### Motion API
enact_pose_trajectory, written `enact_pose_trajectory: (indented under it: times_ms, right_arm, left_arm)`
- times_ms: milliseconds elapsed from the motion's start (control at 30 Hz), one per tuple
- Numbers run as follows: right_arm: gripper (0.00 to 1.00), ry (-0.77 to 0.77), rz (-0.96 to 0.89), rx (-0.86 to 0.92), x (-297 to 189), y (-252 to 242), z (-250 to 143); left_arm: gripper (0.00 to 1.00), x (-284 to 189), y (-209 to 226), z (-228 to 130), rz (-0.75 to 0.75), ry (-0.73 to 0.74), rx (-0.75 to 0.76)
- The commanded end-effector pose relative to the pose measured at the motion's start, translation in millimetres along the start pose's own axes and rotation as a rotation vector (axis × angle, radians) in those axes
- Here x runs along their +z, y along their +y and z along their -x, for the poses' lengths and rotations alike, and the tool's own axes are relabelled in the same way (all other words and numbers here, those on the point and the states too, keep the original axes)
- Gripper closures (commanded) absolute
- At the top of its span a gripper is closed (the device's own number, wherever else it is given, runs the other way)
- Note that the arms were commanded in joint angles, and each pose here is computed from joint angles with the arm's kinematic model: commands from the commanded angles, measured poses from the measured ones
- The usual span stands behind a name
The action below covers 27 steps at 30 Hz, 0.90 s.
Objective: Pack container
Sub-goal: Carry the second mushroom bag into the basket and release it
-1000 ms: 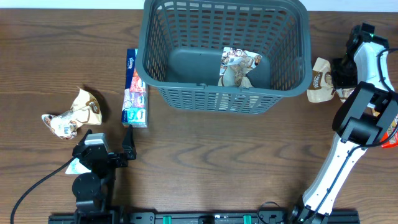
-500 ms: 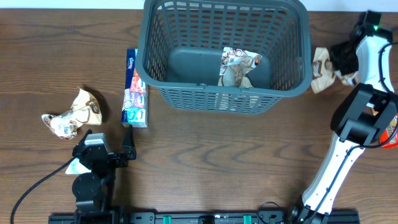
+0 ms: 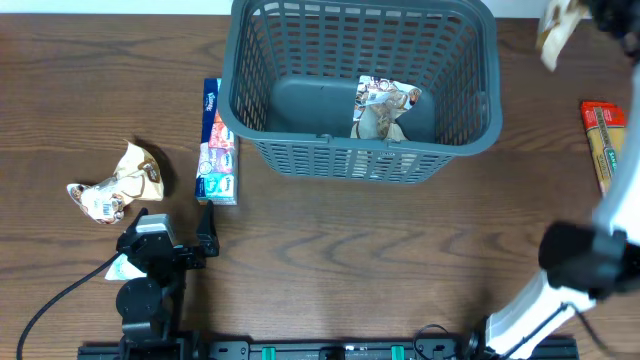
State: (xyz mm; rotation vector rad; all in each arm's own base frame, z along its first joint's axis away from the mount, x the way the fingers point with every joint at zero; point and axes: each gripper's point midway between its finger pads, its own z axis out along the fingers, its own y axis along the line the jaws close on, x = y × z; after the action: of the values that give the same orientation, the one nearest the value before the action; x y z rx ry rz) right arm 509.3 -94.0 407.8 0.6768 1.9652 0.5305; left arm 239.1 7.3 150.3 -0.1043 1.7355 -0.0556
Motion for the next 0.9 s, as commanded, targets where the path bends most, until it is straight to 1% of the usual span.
enact_pose_trajectory:
  times_ms: [0,67,133,233,333,467,567,700,867]
  right_arm:
    - [0.99,0.042,0.275,-0.218,-45.8,77.1,-17.8]
    - [0.99,0.065,0.365,-0.299,-64.8,107.7,-35.0]
    - [0.99,0.106,0.424,-0.360,-72.0,128.1,-55.6]
    - [0.99,0.195,0.488,-0.424,-72.4,154.4,-95.4]
    - [0.99,0.293,0.511,-0.509,-60.8,172.9,-142.0]
    - [0.99,0.358,0.391,-0.593,-28.5,171.2,-184.8]
    - [0.99,0.417,0.350,-0.667,-2.3,171.0,-218.5]
    - [0.99,0.520,0.293,-0.684,34.4,157.9,-258.4]
    - [0.99,0.681,0.213,-0.674,77.2,122.9,-306.0]
  left_arm:
    - [0.01,2.7,0.1,-13.7,-0.007,0.028,-0.003]
    - [0.01,2.7,0.1,-13.7,-0.007,0.028,-0.003]
    - [0.01,2.7,0.1,-13.7,-0.007,0.028,-0.003]
    - [0.01,2.7,0.1,-13.7,-0.007,0.028,-0.003]
    - [0.01,2.7,0.1,-13.7,-0.007,0.028,-0.003]
    - [0.01,2.7,0.1,-13.7,-0.007,0.028,-0.003]
    - [0.01,2.7,0.1,-13.7,-0.007,0.028,-0.003]
    - [0.01,2.7,0.1,-13.7,-0.007,0.028,-0.003]
    - [0.01,2.7,0.1,-13.7,-0.007,0.028,-0.003]
